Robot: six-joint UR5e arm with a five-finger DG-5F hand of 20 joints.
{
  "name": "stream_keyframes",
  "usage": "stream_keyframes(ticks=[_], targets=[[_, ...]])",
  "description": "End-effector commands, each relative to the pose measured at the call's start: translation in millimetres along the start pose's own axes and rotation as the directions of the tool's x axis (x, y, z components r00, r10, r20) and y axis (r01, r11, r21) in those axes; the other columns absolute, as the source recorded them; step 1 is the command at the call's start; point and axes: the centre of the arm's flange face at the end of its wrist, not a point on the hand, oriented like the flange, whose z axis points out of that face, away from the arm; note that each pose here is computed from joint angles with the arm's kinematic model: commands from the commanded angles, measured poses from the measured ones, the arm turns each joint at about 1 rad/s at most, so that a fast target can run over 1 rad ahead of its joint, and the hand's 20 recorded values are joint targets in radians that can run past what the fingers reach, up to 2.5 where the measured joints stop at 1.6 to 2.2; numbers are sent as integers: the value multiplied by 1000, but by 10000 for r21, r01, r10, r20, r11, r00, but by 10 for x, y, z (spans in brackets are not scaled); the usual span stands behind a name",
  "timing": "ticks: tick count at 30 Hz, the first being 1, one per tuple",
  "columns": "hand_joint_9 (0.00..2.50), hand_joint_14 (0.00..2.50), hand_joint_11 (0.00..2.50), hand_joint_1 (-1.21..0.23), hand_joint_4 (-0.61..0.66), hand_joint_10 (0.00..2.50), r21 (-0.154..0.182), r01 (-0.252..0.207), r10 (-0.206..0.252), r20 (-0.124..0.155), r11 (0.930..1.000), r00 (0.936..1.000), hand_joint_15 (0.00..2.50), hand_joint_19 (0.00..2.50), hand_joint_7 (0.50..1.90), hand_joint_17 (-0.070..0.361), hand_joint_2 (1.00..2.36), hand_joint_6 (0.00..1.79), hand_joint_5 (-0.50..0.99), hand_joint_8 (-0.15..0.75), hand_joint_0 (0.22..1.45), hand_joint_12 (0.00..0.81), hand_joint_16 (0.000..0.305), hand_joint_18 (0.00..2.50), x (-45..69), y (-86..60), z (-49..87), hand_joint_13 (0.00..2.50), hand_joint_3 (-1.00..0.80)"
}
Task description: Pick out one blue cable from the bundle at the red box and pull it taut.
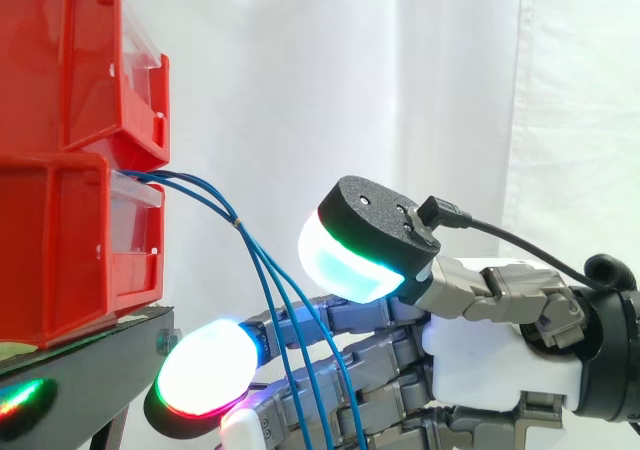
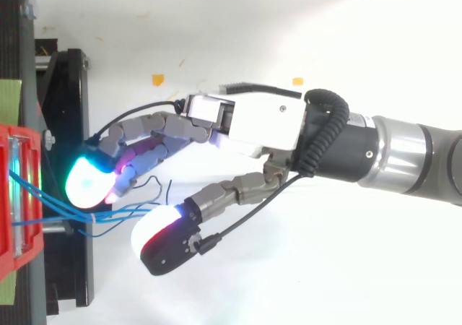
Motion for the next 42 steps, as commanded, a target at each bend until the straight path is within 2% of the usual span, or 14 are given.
stream_keyframes(ticks=[1,15,16,23,24,29,35,42], targets=[[794,11,379,-658,188,15,-33,-170,170,-77,9998,9998,278,567,819,101,1000,503,-147,276,530,303,45,498,41,23,14,580,-500],[804,13,399,-658,191,18,-18,-535,535,-96,9986,9985,307,601,883,100,1000,503,-137,278,543,298,45,522,52,29,14,603,-496],[804,13,399,-658,191,18,6,-575,575,-146,9983,9982,307,601,883,100,1000,503,-137,278,543,298,45,522,79,16,7,603,-496],[816,13,420,-662,178,17,-109,-811,808,-269,9966,9964,317,616,930,98,1004,503,-131,269,567,296,44,529,123,70,36,615,-451],[819,13,423,-661,180,17,-139,-837,833,-281,9964,9961,313,618,936,98,1004,504,-129,268,571,296,44,529,133,116,55,615,-446],[818,15,427,-656,168,17,46,-914,915,-365,9958,9951,329,627,981,98,1006,503,-123,269,578,296,44,531,139,103,46,620,-434],[824,14,442,-635,158,20,9,-1142,1141,-375,9935,9928,332,634,1007,98,1006,503,-118,264,583,297,44,541,141,134,66,628,-423],[855,15,463,-596,155,19,-6,-1157,1156,-374,9933,9926,349,645,1043,98,1008,503,-110,271,589,302,44,556,110,145,80,662,-418]])
